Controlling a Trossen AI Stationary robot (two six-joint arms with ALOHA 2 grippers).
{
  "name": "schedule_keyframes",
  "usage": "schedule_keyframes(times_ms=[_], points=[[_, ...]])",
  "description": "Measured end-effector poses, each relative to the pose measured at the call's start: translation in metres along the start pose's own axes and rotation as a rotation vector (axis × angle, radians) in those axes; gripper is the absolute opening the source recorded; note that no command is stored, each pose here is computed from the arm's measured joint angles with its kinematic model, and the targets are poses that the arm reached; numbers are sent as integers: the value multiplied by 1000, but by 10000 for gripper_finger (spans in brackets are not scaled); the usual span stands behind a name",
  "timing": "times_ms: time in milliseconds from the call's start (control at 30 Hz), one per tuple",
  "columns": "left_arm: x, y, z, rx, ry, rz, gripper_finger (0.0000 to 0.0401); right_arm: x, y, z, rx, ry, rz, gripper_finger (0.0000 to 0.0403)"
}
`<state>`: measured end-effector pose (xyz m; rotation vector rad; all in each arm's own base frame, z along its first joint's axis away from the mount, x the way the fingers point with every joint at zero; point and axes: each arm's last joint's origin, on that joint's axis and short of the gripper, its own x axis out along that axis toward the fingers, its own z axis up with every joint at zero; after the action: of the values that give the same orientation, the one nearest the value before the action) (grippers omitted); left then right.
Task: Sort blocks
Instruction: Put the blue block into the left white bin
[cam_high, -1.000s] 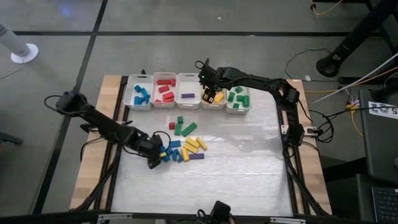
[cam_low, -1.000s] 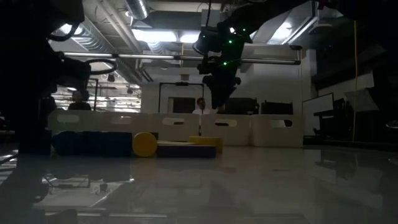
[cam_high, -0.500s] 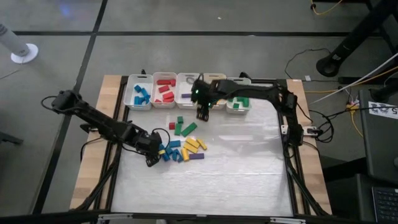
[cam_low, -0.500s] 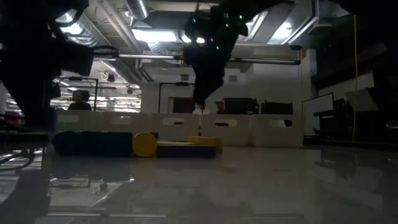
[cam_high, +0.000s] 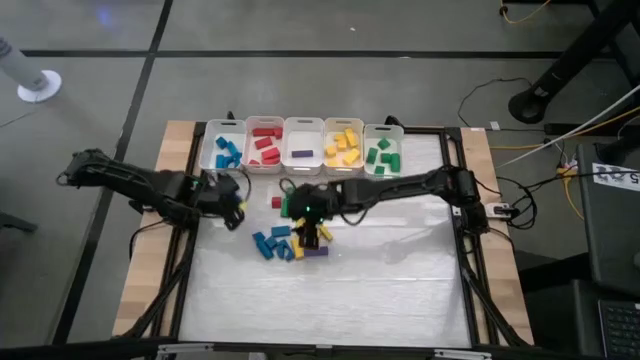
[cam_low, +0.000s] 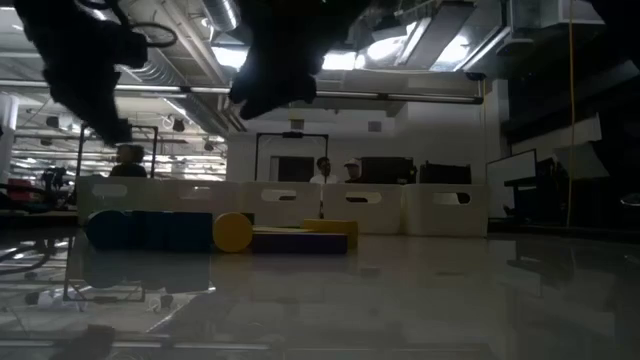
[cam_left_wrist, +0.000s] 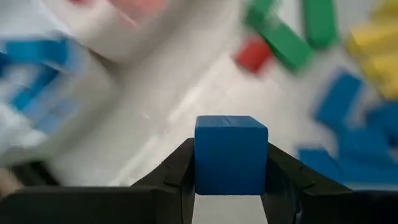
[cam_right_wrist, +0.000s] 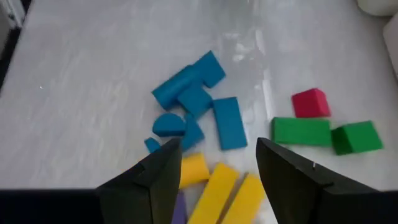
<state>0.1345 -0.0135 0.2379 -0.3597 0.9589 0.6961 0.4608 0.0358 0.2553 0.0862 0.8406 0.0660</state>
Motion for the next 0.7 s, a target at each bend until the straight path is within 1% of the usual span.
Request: schedule_keyframes(times_ms=[67,133,233,300,400,467,700], points=[[-4,10,4,-28,-88,56,115,10,10,-2,13,-19,-24,207],[-7,18,8,-53,-181,125,115,21,18,-7,38,0,-35,207],[-10,32,14,-98,-304,288,117,39,28,-15,68,10,-24,207],[-9,40,17,-157,-366,391,118,48,35,-19,91,16,-18,207],[-6,49,22,-203,-375,491,118,59,44,-26,127,26,-24,207],[-2,54,25,-200,-352,540,120,63,49,-29,144,26,-31,207],[8,70,40,-260,-321,660,129,73,62,-34,147,-16,-119,207]])
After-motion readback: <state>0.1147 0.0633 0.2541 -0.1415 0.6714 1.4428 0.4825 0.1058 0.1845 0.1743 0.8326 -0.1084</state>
